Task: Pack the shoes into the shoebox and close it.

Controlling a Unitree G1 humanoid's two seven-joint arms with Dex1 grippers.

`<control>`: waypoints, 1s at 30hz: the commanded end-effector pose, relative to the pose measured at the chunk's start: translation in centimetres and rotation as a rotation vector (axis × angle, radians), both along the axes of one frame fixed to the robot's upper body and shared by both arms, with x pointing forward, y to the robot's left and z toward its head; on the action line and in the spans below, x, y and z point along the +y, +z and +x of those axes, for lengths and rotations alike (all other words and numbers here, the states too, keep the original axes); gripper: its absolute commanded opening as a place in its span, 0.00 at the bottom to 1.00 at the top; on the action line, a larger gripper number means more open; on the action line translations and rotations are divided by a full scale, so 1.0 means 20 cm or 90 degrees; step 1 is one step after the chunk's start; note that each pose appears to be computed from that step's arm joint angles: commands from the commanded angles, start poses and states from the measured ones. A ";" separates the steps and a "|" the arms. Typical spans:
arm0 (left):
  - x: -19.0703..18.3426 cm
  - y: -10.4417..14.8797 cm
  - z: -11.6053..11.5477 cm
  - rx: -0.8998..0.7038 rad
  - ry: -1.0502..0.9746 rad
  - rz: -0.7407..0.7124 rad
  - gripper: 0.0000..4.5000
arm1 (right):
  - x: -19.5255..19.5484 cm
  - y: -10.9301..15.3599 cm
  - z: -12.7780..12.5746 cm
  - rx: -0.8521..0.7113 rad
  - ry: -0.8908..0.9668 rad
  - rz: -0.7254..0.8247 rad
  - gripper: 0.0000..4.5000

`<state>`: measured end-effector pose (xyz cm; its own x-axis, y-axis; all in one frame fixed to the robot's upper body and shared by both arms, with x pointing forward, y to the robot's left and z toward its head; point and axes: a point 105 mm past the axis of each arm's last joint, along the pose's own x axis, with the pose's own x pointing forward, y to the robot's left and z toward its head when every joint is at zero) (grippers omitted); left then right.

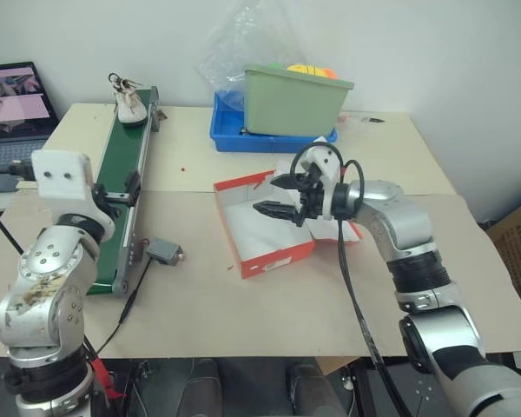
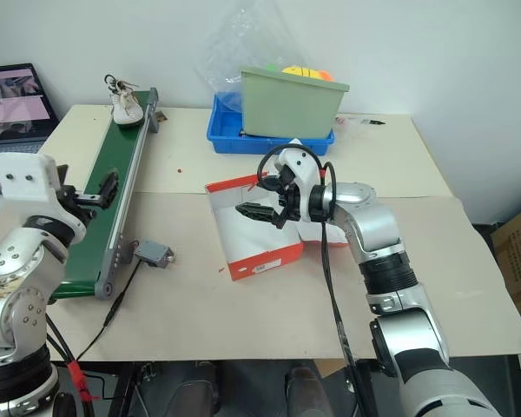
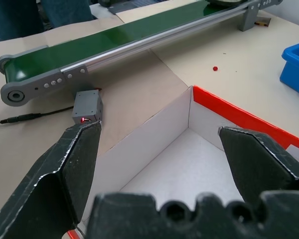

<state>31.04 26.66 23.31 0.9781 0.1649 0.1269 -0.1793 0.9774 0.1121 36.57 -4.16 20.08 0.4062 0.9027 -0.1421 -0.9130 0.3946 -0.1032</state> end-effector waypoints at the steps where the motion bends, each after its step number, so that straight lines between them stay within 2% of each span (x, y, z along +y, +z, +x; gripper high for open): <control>1: 0.09 0.03 -0.01 -0.022 0.061 -0.012 0.92 | 0.08 0.09 -0.08 -0.030 0.055 0.029 0.99; 9: 0.16 0.01 0.08 -0.026 0.090 -0.055 0.92 | 0.15 0.11 -0.14 -0.028 0.094 0.036 0.99; 14: 0.21 -0.03 0.15 -0.013 0.085 -0.059 0.92 | 0.14 0.11 -0.14 -0.032 0.088 0.036 0.99; 23: 0.23 -0.04 0.26 -0.020 0.069 -0.052 0.92 | 0.13 0.11 -0.15 -0.033 0.069 0.040 0.99; 30: 0.25 -0.06 0.29 -0.027 0.077 -0.106 0.92 | 0.09 0.11 -0.15 -0.037 0.041 0.036 0.99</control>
<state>36.96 31.27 20.42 0.9550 0.2889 0.0670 -0.2870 0.9572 -0.0369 33.91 -1.98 20.77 0.3398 0.9338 -0.1122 -0.9386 0.3292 -0.1033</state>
